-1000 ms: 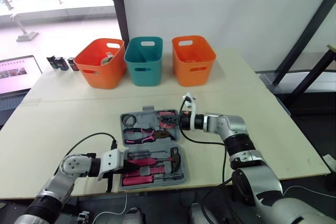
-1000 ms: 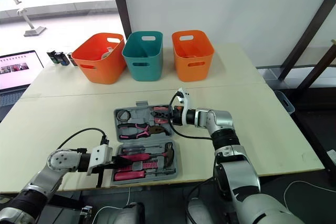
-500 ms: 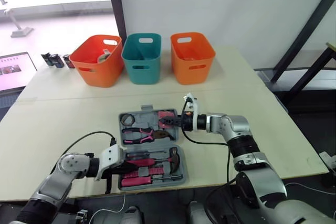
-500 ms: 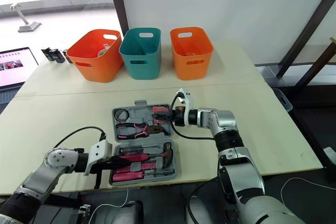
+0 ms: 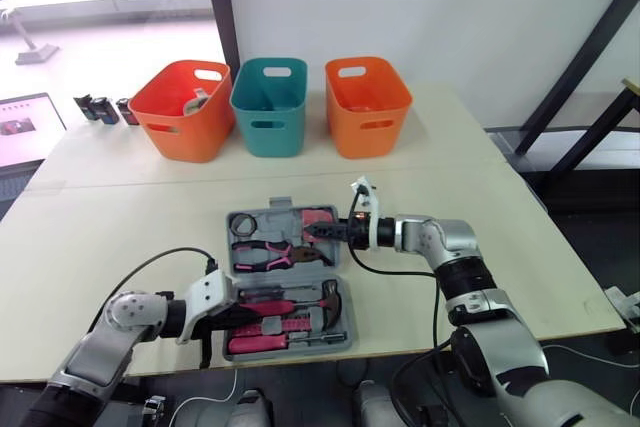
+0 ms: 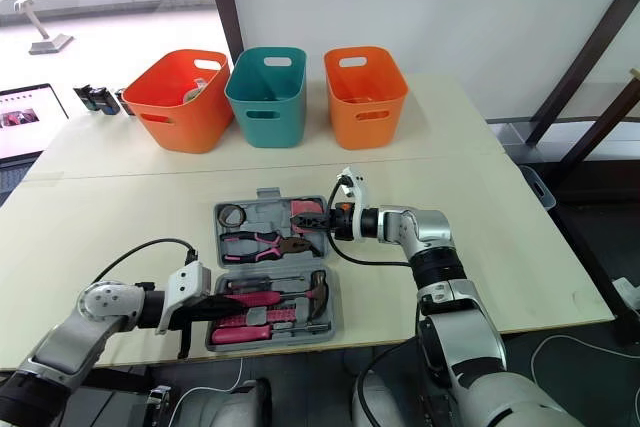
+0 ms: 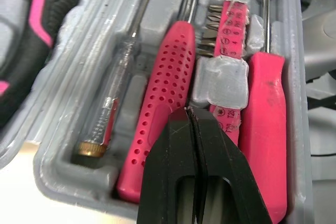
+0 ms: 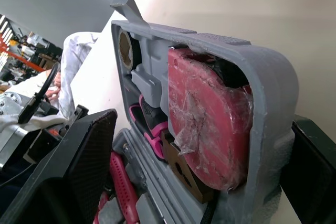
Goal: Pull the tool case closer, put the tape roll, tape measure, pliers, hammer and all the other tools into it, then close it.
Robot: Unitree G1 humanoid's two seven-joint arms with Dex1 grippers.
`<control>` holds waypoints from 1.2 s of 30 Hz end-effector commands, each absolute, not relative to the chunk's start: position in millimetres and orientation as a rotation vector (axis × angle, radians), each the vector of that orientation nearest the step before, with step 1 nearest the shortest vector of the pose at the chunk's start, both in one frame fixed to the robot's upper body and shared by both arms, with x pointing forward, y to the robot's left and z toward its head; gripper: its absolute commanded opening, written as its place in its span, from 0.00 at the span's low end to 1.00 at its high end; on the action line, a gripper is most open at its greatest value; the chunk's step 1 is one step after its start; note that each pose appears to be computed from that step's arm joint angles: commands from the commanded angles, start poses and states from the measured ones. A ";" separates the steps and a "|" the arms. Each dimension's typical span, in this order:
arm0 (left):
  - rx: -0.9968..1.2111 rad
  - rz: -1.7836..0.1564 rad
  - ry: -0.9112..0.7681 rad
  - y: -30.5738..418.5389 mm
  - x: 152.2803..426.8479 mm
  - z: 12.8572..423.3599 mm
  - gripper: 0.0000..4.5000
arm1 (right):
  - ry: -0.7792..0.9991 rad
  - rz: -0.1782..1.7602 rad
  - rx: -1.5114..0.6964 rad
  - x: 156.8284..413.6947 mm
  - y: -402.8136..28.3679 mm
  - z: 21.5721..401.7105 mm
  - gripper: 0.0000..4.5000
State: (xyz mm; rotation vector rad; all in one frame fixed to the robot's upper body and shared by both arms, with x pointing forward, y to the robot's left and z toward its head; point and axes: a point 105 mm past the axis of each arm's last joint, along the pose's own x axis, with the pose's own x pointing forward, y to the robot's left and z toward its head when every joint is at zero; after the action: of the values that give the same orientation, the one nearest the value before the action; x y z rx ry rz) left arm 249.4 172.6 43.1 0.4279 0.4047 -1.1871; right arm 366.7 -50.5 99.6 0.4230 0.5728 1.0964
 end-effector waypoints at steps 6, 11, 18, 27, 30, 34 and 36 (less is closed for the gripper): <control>0.342 -1.068 0.293 190.2 257.3 83.9 0.00 | 0.500 1.206 0.447 364.5 -37.9 124.9 0.98; 0.098 -1.010 0.312 221.1 230.5 108.5 0.00 | 0.475 1.254 0.439 359.3 -35.2 132.8 0.98; 0.010 -0.900 0.366 266.6 208.4 126.4 0.00 | 0.397 1.427 0.310 297.0 -56.9 165.4 0.98; 0.039 -0.913 0.348 273.0 203.3 146.0 0.00 | 0.248 1.463 0.192 223.5 -98.9 230.6 0.98; 0.033 -0.931 0.332 269.1 206.2 151.7 0.00 | 0.224 1.355 0.099 230.2 -110.1 237.3 0.98; 0.058 -0.935 0.305 266.2 213.9 161.0 0.00 | 0.232 1.241 -0.122 228.1 -131.4 218.5 0.98; 0.086 -0.934 0.292 266.3 215.9 164.1 0.00 | 0.242 1.225 -0.198 225.3 -140.7 209.5 0.98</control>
State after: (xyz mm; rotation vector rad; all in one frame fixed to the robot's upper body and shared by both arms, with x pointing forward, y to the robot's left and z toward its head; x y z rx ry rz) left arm 214.6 267.5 154.0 0.0416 0.3211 -0.9290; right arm 228.5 -140.0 200.4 -0.0941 0.3224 1.2077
